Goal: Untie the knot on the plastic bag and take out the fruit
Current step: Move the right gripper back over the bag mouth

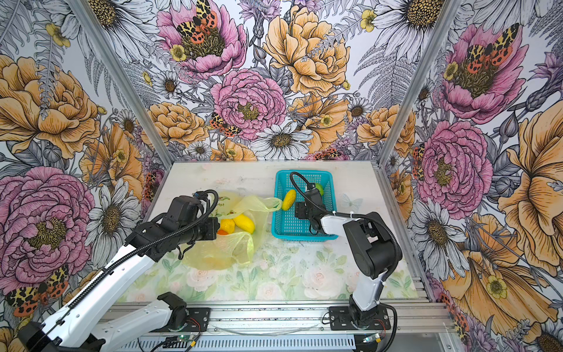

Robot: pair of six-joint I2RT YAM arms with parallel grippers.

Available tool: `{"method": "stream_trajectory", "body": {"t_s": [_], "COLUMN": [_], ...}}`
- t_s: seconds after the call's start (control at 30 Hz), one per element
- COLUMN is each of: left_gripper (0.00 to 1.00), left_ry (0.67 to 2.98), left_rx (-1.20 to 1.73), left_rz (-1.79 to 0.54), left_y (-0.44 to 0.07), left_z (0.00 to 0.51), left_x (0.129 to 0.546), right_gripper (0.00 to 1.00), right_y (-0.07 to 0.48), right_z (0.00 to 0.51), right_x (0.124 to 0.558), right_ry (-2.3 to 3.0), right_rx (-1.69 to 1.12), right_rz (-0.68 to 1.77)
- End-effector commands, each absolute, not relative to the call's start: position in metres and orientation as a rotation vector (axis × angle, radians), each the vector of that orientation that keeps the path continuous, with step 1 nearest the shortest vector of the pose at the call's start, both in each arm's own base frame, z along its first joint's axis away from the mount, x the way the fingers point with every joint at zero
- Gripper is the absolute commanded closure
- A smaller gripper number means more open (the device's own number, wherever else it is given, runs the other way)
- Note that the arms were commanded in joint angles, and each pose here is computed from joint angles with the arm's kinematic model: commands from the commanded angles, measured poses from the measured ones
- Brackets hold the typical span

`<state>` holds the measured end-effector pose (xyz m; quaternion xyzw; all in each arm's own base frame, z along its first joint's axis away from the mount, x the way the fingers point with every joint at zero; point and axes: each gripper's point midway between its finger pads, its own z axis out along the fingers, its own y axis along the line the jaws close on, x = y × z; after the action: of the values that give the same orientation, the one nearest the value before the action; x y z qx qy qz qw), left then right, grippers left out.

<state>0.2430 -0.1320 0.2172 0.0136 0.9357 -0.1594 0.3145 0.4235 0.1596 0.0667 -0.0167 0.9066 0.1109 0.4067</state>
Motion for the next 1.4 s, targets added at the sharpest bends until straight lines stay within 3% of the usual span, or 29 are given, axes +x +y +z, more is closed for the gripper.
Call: {"method": "stream_trajectory", "body": {"t_s": [0.0, 0.23, 0.43, 0.63, 0.87, 1.1, 1.27, 1.37], "left_gripper": [1.00, 1.00, 1.00, 1.00, 1.00, 1.00, 1.00, 1.00], "left_ry": [2.446, 2.445, 2.443, 2.437, 2.437, 2.437, 2.440, 2.437], "left_rx": [0.013, 0.024, 0.028, 0.030, 0.035, 0.034, 0.038, 0.038], "left_rz": [-0.414, -0.416, -0.420, -0.417, -0.417, -0.413, -0.415, -0.416], "left_y": [-0.129, -0.131, -0.132, -0.132, -0.133, -0.133, -0.134, -0.133], "left_z": [0.225, 0.225, 0.226, 0.227, 0.227, 0.226, 0.226, 0.226], "left_x": [0.246, 0.244, 0.243, 0.243, 0.242, 0.243, 0.242, 0.242], "right_gripper": [0.21, 0.19, 0.35, 0.39, 0.50, 0.57, 0.57, 0.52], "right_y": [0.163, 0.170, 0.209, 0.265, 0.319, 0.353, 0.381, 0.400], "right_z": [0.123, 0.194, 0.241, 0.247, 0.212, 0.175, 0.153, 0.140], "right_x": [0.419, 0.360, 0.286, 0.225, 0.210, 0.231, 0.240, 0.233], "right_ry": [2.103, 1.849, 1.584, 1.413, 1.428, 1.529, 1.595, 1.591], "right_rx": [-0.062, -0.172, -0.445, -0.791, -1.043, -1.128, -1.187, -1.246], "right_rz": [0.344, 0.472, 0.637, 0.823, 0.854, 0.855, 0.855, 0.873]}}
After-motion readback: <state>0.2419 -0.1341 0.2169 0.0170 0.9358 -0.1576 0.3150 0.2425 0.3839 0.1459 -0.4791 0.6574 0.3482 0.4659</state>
